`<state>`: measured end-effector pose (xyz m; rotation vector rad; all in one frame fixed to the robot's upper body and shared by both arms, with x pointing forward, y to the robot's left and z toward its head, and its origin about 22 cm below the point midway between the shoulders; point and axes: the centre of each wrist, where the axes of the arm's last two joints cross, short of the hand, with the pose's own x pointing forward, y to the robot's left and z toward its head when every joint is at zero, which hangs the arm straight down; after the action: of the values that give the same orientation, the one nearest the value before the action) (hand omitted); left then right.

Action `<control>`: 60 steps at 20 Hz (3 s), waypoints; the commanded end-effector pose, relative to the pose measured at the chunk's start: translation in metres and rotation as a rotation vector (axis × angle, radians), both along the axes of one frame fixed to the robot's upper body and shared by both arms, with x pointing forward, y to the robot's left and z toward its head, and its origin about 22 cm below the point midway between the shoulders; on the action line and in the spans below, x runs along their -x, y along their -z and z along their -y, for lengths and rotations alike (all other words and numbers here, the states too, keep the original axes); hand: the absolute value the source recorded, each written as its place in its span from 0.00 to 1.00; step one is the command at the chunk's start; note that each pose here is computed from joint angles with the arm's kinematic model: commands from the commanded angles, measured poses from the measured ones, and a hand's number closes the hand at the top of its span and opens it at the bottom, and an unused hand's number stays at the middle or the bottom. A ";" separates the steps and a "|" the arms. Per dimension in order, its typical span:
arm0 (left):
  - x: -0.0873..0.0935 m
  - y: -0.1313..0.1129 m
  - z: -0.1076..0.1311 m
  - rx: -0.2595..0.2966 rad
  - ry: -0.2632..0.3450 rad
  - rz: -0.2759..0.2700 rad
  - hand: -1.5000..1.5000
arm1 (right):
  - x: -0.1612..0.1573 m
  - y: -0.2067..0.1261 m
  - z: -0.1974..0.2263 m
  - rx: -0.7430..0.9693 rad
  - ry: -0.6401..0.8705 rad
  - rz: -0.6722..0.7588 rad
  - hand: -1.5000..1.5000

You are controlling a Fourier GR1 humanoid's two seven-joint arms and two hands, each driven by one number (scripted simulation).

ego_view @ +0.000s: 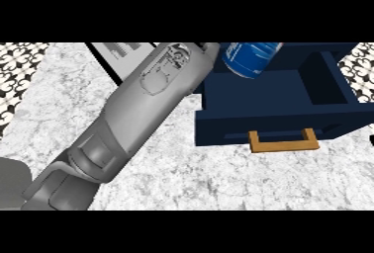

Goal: Pick up the can, place it into the drawer and close the drawer

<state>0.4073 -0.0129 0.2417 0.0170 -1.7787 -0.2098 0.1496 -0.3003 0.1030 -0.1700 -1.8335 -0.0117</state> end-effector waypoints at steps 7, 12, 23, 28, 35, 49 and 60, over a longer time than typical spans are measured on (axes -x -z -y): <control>-0.010 0.018 0.009 -0.063 -0.025 -0.012 1.00 | 0.000 -0.010 0.002 0.015 -0.005 0.005 0.00; -0.012 0.019 0.013 -0.090 -0.036 -0.007 1.00 | -0.012 -0.016 -0.002 0.001 -0.031 0.022 0.00; -0.020 0.047 0.003 -0.158 -0.105 0.016 1.00 | -0.033 -0.007 -0.010 0.028 -0.037 0.035 0.00; -0.025 0.062 -0.006 -0.195 -0.113 0.049 1.00 | -0.023 -0.001 -0.006 0.010 -0.027 0.032 0.00; -0.024 0.063 -0.004 -0.204 -0.178 0.029 0.00 | -0.032 -0.007 -0.006 0.007 -0.051 0.048 0.00; -0.021 0.081 -0.009 -0.114 -0.237 0.041 0.00 | -0.037 -0.028 -0.008 0.138 -0.041 0.116 0.00; -0.017 0.074 -0.003 -0.020 -0.224 0.017 0.00 | -0.033 -0.046 -0.012 0.457 -0.044 0.229 0.00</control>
<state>0.4264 -0.0092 0.1690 0.2564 -1.7653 -0.1015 0.1835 -0.2879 0.1458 -0.4092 -2.0138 0.3633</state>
